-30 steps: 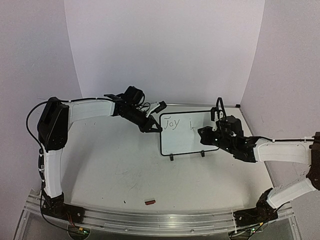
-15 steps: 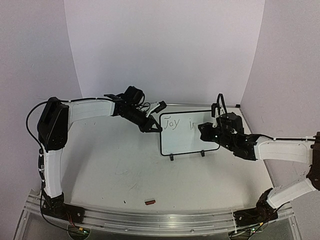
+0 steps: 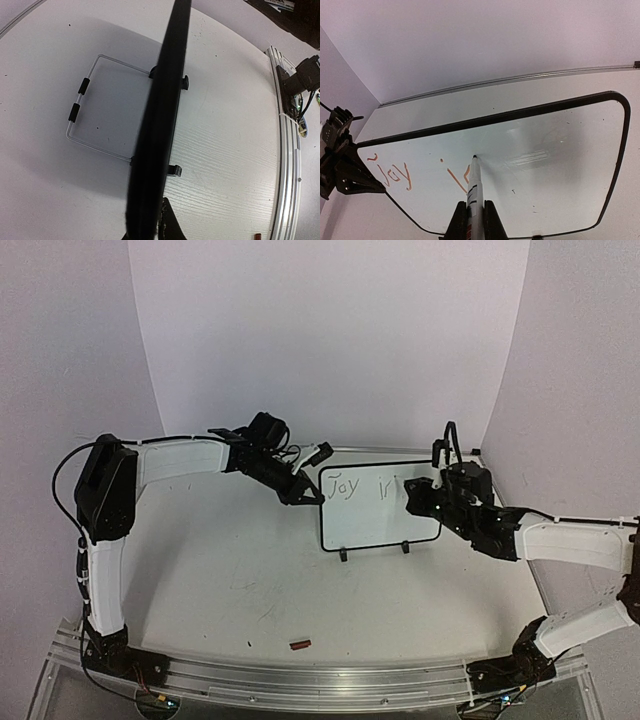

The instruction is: Write a sentence on the whiteboard

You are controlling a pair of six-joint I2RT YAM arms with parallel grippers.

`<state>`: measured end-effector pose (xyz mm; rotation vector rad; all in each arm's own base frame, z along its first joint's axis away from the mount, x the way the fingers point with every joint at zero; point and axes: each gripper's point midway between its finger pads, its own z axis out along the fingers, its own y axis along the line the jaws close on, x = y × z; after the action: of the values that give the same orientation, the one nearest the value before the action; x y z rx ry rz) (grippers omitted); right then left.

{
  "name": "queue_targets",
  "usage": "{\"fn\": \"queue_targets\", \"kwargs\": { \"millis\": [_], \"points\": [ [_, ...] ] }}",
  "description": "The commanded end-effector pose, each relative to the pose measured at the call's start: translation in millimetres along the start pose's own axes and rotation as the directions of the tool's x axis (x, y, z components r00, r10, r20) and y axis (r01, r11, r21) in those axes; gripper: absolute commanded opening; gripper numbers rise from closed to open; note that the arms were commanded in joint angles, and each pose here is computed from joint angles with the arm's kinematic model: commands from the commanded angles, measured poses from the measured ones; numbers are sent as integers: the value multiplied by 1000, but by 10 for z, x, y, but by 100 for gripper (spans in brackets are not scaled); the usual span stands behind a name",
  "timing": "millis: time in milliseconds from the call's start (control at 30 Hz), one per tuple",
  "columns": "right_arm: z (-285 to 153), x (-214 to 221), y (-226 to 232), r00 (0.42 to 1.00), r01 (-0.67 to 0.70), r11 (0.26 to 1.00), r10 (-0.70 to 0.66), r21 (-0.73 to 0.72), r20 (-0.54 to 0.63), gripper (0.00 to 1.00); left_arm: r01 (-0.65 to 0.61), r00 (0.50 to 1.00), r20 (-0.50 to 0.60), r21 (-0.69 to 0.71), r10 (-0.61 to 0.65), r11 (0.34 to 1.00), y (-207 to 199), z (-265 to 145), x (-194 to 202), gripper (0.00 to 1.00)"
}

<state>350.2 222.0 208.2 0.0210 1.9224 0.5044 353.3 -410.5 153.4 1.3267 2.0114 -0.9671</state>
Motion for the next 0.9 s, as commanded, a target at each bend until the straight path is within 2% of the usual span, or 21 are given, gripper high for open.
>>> {"fn": "queue_targets", "kwargs": {
  "millis": [0, 867],
  "points": [
    [-17, -68, -43, 999, -20, 1000, 19, 18, 34, 0, -22, 999, -28, -79, 20, 997, 104, -78, 52, 0],
    [34, 403, -269, 997, -27, 997, 31, 70, -64, 0, -22, 999, -26, -83, 20, 996, 99, -100, 43, 0]
  ]
}}
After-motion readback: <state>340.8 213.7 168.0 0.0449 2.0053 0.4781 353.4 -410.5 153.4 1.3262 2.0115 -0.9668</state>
